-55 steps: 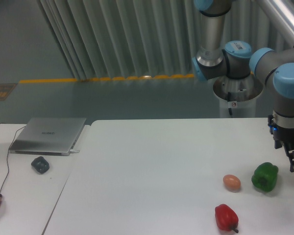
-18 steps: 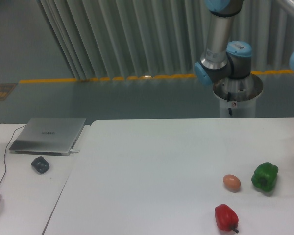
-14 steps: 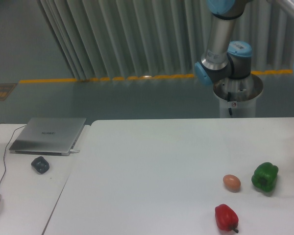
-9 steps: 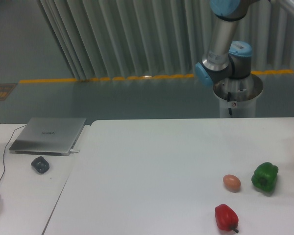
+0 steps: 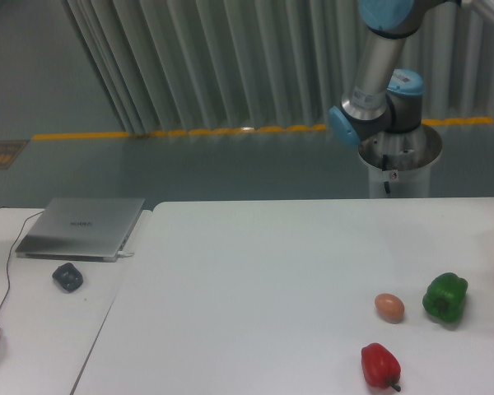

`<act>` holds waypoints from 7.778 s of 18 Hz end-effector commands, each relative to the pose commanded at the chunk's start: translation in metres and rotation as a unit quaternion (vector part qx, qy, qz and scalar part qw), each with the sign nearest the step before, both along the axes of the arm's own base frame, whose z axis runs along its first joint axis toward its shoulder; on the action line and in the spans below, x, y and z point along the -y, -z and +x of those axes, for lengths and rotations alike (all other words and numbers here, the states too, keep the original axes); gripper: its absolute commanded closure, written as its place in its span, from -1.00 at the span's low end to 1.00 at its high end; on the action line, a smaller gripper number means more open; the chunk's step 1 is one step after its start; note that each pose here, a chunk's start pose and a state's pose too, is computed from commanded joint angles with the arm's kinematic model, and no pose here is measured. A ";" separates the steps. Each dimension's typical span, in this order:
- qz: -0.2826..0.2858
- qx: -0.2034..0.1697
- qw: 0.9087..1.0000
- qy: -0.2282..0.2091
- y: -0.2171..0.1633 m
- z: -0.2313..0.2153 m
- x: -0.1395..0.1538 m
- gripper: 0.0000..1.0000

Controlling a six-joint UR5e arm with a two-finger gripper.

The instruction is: Place the triangular bread on the table

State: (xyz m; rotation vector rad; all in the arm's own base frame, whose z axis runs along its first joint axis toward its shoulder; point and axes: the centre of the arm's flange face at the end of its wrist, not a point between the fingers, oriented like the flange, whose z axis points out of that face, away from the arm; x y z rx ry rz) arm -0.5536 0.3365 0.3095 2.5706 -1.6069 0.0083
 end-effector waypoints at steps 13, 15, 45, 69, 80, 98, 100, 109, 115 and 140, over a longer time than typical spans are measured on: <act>-0.006 0.013 1.000 -0.008 0.017 -0.003 0.004 -1.00; -0.008 0.018 1.000 -0.011 0.022 -0.003 0.009 -1.00; -0.019 0.040 0.997 -0.063 -0.034 -0.007 0.015 0.74; 0.064 0.079 0.958 -0.269 -0.101 0.061 -0.087 0.88; 0.128 0.017 0.905 -0.405 -0.077 0.074 -0.138 0.74; 0.134 -0.003 0.900 -0.415 -0.038 0.063 -0.143 -1.00; 0.129 -0.009 0.901 -0.415 -0.037 0.063 -0.142 -1.00; 0.110 -0.031 0.910 -0.398 -0.042 0.086 -0.145 -1.00; 0.060 -0.062 0.943 -0.322 -0.050 0.113 -0.142 -1.00; 0.008 -0.036 0.957 -0.287 -0.095 0.183 -0.130 -1.00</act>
